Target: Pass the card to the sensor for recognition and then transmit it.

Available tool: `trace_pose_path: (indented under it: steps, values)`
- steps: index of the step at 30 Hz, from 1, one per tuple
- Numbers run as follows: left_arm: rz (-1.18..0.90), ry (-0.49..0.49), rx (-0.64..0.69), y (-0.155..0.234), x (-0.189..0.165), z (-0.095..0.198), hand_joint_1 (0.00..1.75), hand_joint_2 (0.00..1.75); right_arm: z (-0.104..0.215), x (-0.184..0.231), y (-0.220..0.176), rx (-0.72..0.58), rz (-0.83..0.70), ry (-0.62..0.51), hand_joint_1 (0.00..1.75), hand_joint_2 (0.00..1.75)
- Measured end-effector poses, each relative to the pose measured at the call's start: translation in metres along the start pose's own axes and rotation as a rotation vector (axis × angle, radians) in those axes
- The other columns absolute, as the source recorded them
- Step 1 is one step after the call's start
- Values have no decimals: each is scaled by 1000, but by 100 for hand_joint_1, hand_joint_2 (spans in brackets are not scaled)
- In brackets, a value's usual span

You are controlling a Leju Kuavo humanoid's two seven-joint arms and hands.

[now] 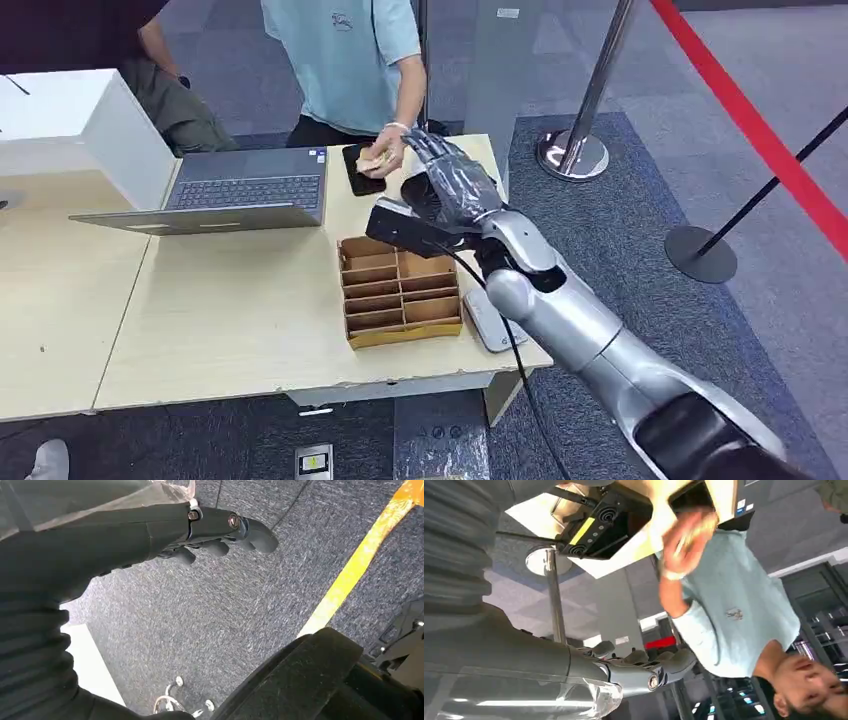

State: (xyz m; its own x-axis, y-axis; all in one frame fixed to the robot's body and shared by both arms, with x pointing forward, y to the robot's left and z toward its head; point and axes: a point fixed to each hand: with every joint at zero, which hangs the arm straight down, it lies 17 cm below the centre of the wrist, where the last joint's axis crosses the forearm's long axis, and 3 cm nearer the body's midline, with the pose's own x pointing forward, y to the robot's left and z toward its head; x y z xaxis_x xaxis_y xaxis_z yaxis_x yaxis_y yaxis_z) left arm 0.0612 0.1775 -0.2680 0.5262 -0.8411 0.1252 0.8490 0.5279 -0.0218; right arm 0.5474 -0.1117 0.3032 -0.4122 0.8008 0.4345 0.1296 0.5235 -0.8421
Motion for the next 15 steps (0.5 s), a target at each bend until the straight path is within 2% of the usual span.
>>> trace_pose_path:
  steps: [15]
  values:
    - [4, -17, -1, 0, 3, 0, 0, 175, 15, 13, 3, 48, 26, -38, 0, 175]
